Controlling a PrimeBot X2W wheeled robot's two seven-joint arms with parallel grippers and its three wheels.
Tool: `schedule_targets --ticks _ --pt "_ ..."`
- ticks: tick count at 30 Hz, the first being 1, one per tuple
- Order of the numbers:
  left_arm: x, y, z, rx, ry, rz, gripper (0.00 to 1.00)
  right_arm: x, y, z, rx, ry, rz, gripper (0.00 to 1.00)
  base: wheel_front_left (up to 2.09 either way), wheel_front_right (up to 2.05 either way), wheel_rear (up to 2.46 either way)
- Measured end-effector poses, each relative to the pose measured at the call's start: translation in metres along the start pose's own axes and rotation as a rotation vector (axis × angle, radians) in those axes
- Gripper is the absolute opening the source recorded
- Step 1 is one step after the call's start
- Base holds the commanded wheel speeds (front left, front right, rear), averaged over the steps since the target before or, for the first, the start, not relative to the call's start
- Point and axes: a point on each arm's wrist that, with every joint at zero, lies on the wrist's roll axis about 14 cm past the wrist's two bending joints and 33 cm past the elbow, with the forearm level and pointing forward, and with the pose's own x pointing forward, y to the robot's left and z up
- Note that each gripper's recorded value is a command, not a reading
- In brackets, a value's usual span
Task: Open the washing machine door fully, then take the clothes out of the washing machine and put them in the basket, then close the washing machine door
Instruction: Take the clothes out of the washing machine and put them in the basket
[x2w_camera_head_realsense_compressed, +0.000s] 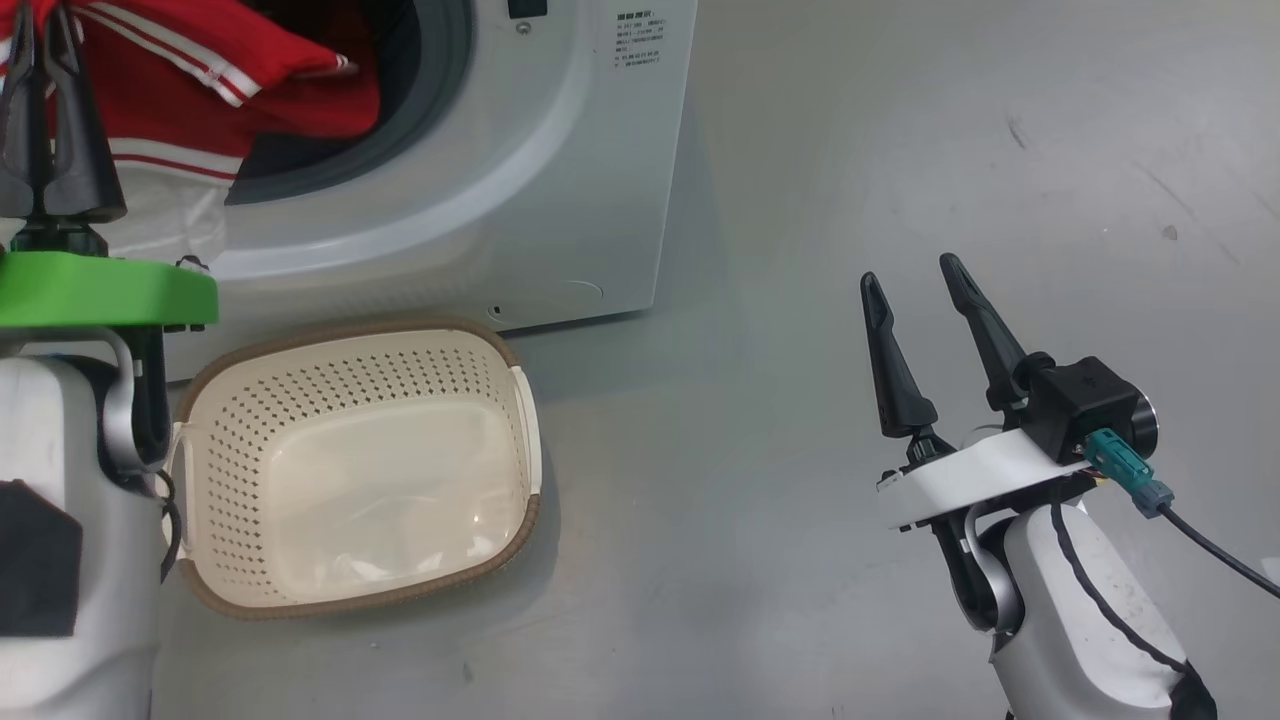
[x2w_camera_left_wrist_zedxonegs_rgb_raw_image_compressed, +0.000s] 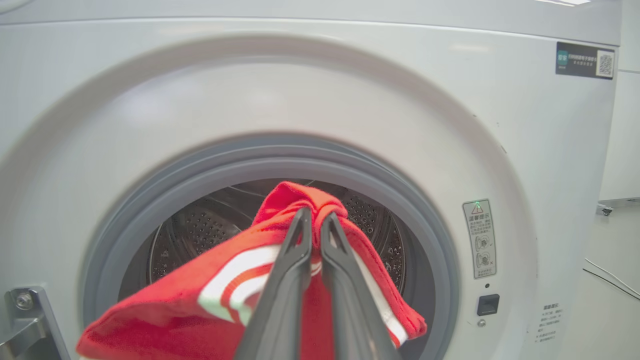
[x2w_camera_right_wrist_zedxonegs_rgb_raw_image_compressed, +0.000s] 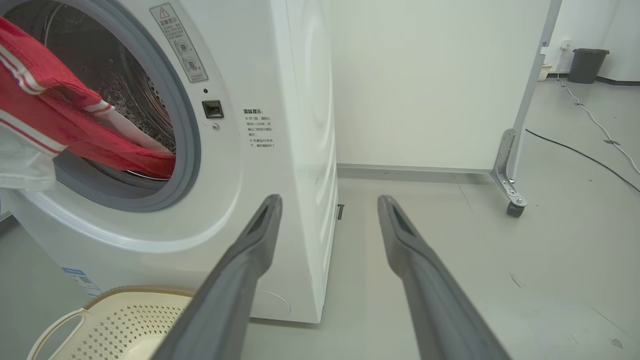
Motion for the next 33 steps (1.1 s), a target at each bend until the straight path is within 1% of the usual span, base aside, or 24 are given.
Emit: schedule_targets --ticks 8,19,21,24,29,30,33 --pt "-0.019 0.001 0.046 0.027 -0.097 0.018 0.0 -0.014 0.007 0.012 0.005 -0.025 0.012 1.0 0.0 0.0 0.0" --pt "-0.05 -0.007 0.081 0.035 -0.163 0.021 0.0 -0.033 0.012 0.022 0.01 -0.046 0.021 1.0 0.0 0.0 0.0" --pt "-0.056 -0.005 0.077 0.034 -0.15 0.03 0.0 -0.035 0.012 0.021 0.012 -0.045 0.023 1.0 0.0 0.0 0.0" --pt "-0.068 0.0 0.06 0.027 -0.088 0.058 0.0 -0.036 0.014 0.022 0.013 -0.046 0.029 1.0 0.0 0.0 0.0" --pt "-0.087 -0.002 0.021 -0.008 0.045 0.071 0.0 -0.035 0.013 0.02 0.013 -0.043 0.031 1.0 0.0 0.0 0.0" --pt "-0.096 0.0 0.004 -0.024 0.102 0.086 0.0 -0.034 0.012 0.02 0.014 -0.043 0.03 1.0 0.0 0.0 0.0" --pt "-0.108 0.001 -0.019 -0.047 0.173 0.107 0.0 -0.032 0.01 0.017 0.014 -0.037 0.024 1.0 0.0 0.0 0.0"
